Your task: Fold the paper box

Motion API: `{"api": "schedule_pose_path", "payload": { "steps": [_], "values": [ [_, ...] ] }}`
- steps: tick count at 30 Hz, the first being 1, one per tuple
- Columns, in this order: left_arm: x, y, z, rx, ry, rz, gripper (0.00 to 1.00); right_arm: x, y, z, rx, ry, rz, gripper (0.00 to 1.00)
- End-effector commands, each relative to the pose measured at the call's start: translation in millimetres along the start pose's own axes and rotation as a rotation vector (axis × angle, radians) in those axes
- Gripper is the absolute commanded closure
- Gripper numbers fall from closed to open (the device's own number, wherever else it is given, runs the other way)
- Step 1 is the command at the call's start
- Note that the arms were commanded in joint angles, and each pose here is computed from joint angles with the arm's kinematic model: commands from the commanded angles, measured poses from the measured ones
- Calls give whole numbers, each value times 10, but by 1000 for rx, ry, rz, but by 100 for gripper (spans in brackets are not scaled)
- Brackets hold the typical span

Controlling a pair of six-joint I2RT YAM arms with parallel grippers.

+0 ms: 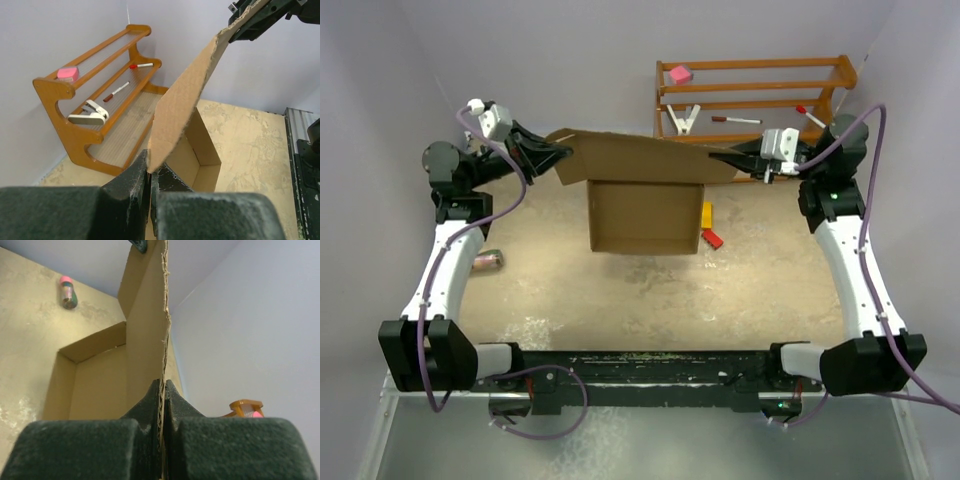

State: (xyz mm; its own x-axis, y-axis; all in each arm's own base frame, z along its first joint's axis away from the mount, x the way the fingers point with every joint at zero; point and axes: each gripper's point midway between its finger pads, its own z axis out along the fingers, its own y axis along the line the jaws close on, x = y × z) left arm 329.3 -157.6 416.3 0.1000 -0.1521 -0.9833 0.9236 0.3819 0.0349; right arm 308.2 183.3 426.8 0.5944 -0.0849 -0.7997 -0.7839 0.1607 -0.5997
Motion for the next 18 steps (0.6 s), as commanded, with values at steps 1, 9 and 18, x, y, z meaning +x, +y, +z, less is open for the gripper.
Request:
{"api": "schedule_pose_path", "payload": {
  "steps": [1, 9, 18],
  "values": [
    [101, 27, -5, -12, 0, -44, 95, -17, -132, 22, 52, -19, -165, 100],
    [275, 5, -1, 17, 24, -92, 95, 7, -95, 80, -27, -82, -270, 100],
    [306, 97, 2, 32, 11, -27, 95, 122, 58, 44, -17, -39, -114, 100]
  ]
}}
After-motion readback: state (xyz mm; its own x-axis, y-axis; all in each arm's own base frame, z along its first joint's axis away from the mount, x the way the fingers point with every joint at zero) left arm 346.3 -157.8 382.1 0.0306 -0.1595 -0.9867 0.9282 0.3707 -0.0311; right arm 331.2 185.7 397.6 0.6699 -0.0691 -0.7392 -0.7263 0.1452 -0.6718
